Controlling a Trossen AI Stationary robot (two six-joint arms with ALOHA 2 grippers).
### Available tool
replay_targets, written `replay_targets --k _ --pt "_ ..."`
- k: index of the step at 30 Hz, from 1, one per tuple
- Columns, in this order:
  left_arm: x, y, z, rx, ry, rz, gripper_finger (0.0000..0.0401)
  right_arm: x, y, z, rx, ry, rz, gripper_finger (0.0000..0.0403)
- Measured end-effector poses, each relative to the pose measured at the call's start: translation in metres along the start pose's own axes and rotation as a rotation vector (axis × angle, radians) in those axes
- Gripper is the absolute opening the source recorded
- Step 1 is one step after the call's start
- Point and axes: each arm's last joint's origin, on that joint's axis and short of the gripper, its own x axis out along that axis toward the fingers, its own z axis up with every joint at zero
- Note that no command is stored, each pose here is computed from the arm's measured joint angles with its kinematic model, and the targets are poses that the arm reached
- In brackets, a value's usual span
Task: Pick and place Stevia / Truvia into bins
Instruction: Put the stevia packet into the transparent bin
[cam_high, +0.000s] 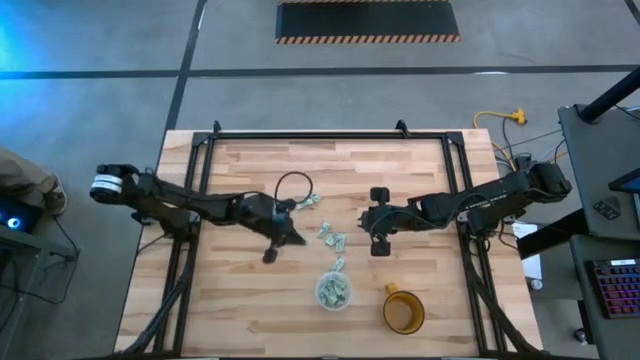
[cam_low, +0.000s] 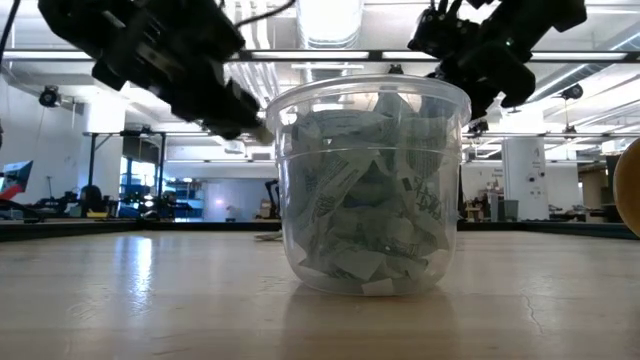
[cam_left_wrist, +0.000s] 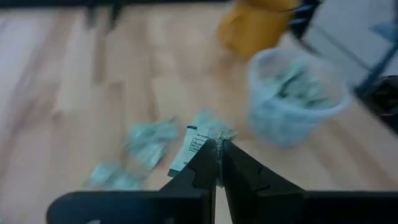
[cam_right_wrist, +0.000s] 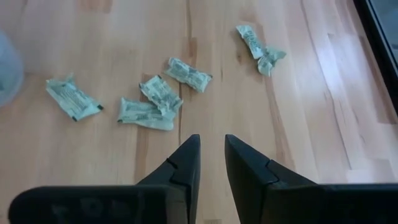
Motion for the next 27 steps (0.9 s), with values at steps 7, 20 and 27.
replay_targets --k 7,20,27 --pt "0.018 -0.013 0.005 0.088 -0.145 -0.193 0.0004 0.003 0.001 0.001 0.003 -0.011 0.000 0.0061" --pt "0.086 -0.022 0.010 0.115 -0.151 -0.395 0.0004 0.005 0.002 0.000 0.002 -0.008 0.001 0.0061" --pt "0.112 -0.024 0.017 0.124 -0.147 -0.505 0.0004 0.005 0.002 0.000 0.002 -0.007 0.001 0.0057"
